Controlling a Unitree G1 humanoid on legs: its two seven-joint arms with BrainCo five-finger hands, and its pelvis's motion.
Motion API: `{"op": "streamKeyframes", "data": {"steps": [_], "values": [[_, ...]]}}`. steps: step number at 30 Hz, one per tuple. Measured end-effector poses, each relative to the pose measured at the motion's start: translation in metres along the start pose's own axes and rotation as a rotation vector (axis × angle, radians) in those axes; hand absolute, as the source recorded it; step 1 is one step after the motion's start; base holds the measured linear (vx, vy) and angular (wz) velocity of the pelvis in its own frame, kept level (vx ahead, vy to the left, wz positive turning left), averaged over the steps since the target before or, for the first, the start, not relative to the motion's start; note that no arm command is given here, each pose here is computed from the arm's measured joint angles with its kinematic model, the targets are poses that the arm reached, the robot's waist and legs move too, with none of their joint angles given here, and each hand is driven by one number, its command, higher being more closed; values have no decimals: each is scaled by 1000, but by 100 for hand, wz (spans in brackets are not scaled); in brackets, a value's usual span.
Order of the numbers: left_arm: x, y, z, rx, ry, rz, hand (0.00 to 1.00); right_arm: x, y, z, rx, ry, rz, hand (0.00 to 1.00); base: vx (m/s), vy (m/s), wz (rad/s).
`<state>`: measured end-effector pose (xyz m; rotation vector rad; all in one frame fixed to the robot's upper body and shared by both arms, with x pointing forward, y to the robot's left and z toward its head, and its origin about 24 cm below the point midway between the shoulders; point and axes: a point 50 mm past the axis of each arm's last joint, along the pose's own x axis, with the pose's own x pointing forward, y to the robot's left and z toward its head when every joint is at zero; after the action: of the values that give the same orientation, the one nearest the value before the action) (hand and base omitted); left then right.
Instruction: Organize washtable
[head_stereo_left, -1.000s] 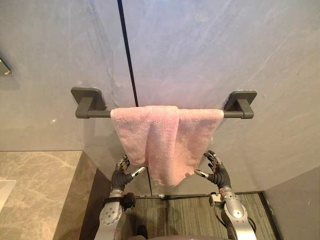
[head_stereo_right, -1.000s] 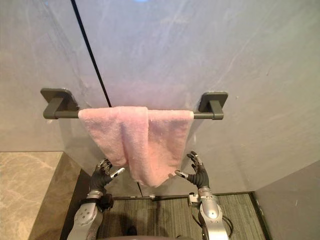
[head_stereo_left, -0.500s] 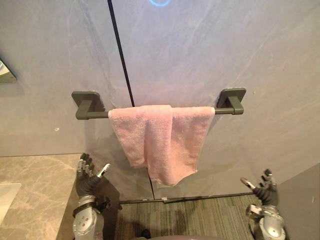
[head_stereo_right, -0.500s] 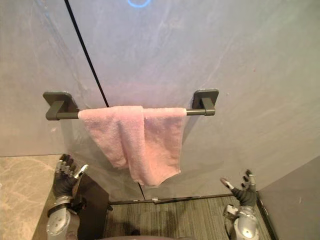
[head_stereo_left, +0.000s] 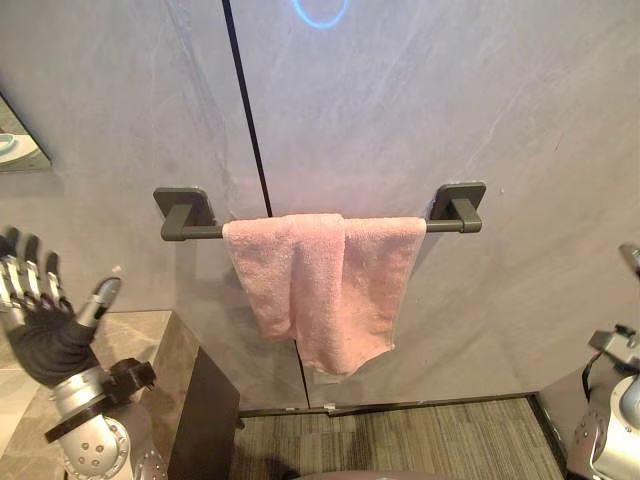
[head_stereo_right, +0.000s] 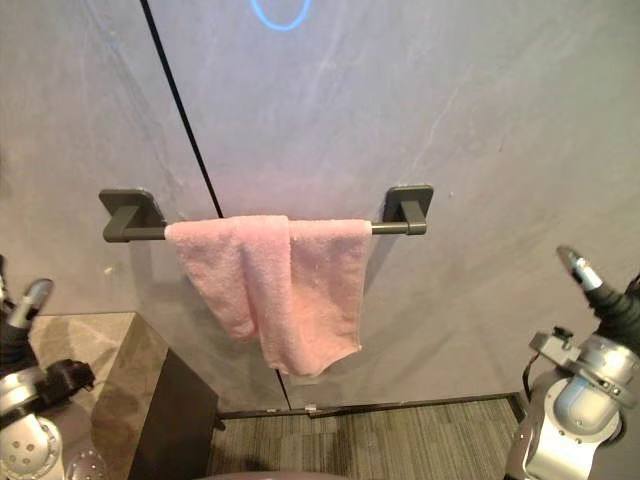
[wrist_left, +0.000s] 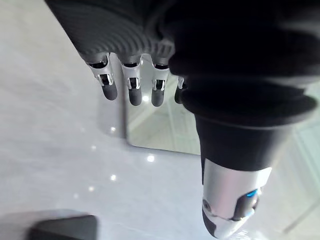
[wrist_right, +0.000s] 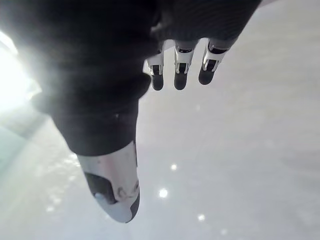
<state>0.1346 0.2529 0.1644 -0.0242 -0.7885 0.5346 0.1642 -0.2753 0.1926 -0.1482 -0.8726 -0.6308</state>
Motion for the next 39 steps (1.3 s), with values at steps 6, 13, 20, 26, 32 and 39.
{"op": "streamKeyframes", "data": {"steps": [6,13,20,26,32,39], "values": [[10,-60,27,-532,-103,-293,0,1,83,33,484,-136,393,0,-14,0,1],[-15,-116,29,-953,71,-653,0,-24,138,59,924,-116,727,0,-11,1,0],[-45,-139,10,-1050,324,-854,0,-42,150,59,1076,-20,913,0,-5,0,-2],[-64,-142,-2,-1040,466,-969,0,-70,147,45,1019,162,1084,0,0,0,-3],[-85,-131,-24,-951,634,-994,0,-90,136,21,904,344,1196,0,-1,0,-1],[-104,-122,-44,-837,765,-1044,0,-123,135,-7,789,547,1318,0,0,0,0]]}}
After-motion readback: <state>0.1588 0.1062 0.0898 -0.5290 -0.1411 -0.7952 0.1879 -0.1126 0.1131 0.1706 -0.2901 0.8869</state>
